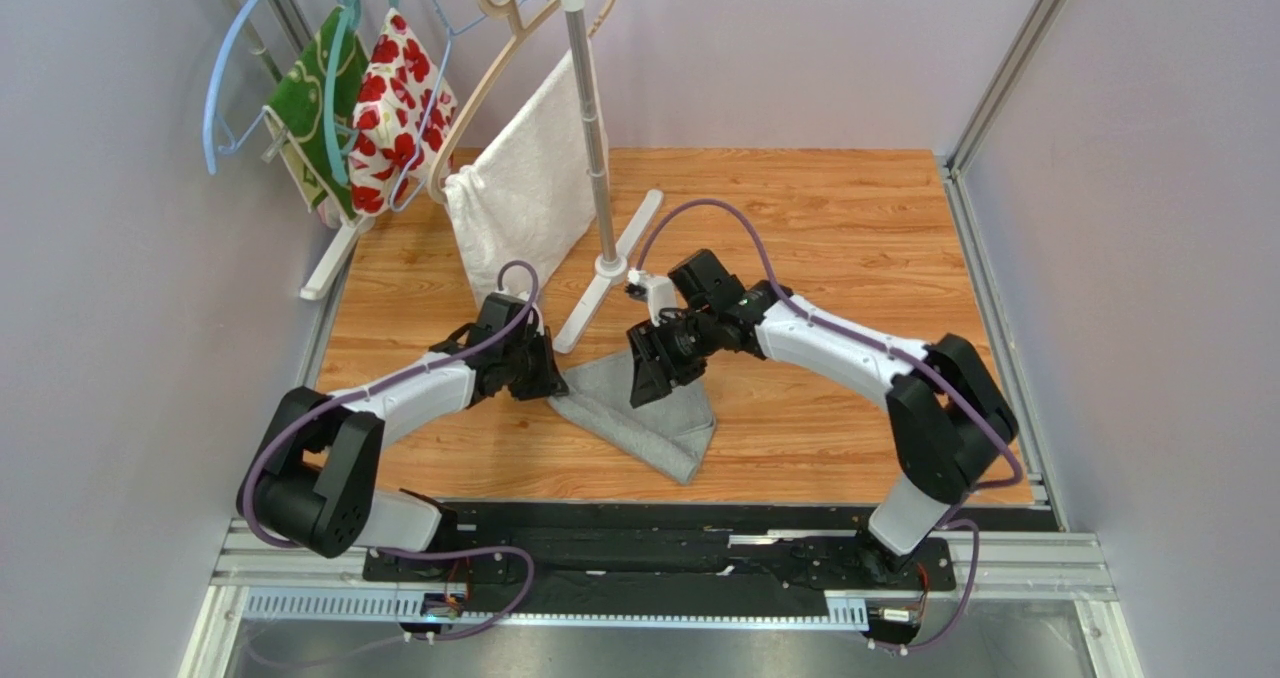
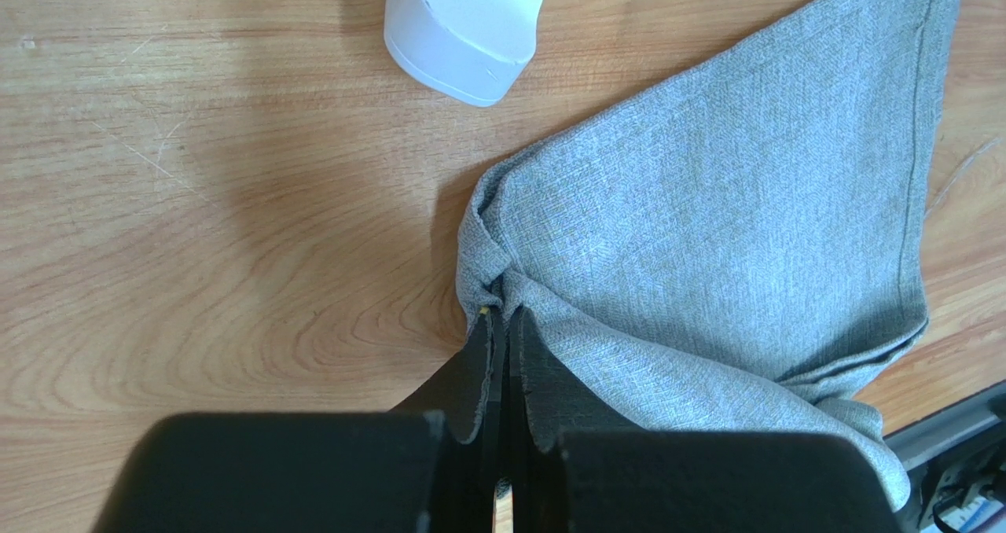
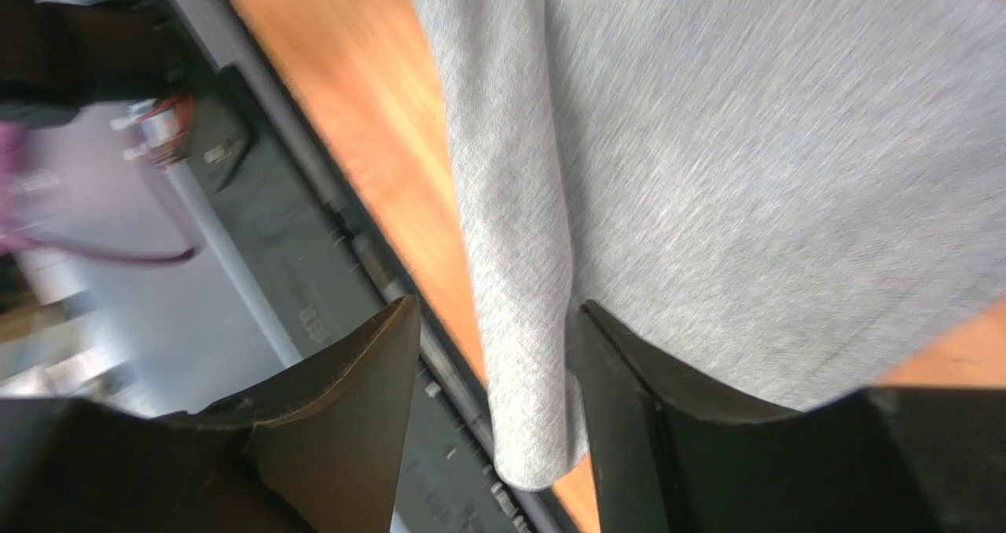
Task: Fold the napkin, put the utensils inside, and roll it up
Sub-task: Roll the napkin with the utensil
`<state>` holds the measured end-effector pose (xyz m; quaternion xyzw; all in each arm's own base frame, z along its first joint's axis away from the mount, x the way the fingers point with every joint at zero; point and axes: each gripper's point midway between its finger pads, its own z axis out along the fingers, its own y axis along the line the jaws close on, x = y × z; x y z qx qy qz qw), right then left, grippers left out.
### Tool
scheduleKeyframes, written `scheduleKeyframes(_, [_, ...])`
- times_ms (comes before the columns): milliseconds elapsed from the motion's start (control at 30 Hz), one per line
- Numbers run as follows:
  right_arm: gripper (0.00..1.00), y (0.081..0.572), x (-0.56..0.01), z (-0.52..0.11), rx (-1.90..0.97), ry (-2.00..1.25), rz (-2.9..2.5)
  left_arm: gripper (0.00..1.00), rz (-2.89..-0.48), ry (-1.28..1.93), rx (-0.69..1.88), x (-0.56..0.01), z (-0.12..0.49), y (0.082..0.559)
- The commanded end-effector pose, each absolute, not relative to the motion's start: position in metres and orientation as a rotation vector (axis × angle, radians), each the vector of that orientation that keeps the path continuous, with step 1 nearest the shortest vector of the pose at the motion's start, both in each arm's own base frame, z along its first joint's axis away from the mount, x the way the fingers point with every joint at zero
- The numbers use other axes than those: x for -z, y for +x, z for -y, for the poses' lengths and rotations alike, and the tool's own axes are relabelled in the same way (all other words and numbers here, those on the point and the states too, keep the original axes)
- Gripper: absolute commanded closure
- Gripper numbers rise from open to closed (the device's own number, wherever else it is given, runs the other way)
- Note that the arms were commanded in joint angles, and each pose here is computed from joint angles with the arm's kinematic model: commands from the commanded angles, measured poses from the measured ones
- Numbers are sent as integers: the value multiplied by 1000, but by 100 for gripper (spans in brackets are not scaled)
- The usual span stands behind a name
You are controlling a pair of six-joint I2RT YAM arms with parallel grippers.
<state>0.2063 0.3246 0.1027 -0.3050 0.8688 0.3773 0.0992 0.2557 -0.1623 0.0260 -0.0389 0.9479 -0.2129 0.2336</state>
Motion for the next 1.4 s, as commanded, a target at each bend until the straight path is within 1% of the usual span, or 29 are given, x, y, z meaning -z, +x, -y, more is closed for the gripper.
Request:
scheduleKeyframes(0, [45,211,-118,-344,-640,-975,-2351,100,-2624,-81,558,-28,161,261])
scheduleKeyframes(33, [45,224,-118,-344,-495,-931,-2288,100,-2624,-78,561,-29,162,263])
scheduleKeyframes(67, [45,209,-112,-356,-452,-981,-2250,100,-2636,-77,566,-27,163,262])
scheduleKeyframes(100, [45,216,-108,-352,-333,-954,-2213,100,-2643,-75,567,-26,164,262])
scheduleKeyframes(133, [45,206,-108,-364,-314,-985,-2162,100,-2643,-75,570,-27,165,264])
scheduleKeyframes(233, [46,202,-97,-372,-175,-1018,-2082,100,-2660,-67,578,-24,166,263])
scheduleKeyframes(367, [46,201,-81,-375,-66,-1052,-2037,100,-2661,-66,582,-23,167,263])
scheduleKeyframes(600, [48,193,-40,-374,-27,-1156,-2067,100,-2658,-67,585,-25,167,263])
scheduleKeyframes(700, [52,192,-25,-371,-33,-1168,-2105,100,-2652,-53,602,-26,169,263])
scheduleKeyframes(733, [61,195,-21,-368,-49,-1141,-2138,99,-2648,-48,609,-28,170,262])
scheduleKeyframes(800, [69,188,-15,-367,-139,-1153,-2203,89,-2636,-38,617,-31,171,262])
scheduleKeyframes(833, [74,192,-15,-363,-180,-1119,-2247,72,-2613,-37,623,-37,171,264])
scheduleKeyframes(900, [77,185,-14,-360,-294,-1117,-2306,50,-2590,-60,598,-43,166,265])
scheduleKeyframes(933, [78,178,-15,-362,-425,-1131,-2351,38,-2561,-67,593,-52,164,265])
scheduleKeyframes(967, [79,174,-15,-362,-487,-1142,-2363,35,-2549,-89,567,-55,159,266])
scheduleKeyframes(1000, [79,157,-18,-366,-636,-1185,-2385,33,-2535,-99,557,-58,157,266])
scheduleKeyframes(1033, [79,160,-19,-364,-692,-1167,-2406,30,-2507,-105,554,-66,154,266])
scheduleKeyframes(1100, [80,149,-20,-365,-843,-1185,-2451,30,-2483,-131,519,-70,147,266])
scheduleKeyframes(1167, [80,153,-20,-363,-932,-1151,-2490,29,-2448,-148,506,-76,142,263])
scheduleKeyframes(1200, [80,146,-24,-365,-1030,-1148,-2511,29,-2431,-146,513,-79,141,263])
scheduleKeyframes(1367, [80,153,-23,-369,-1238,-1066,-2584,29,-2363,-80,603,-82,148,254])
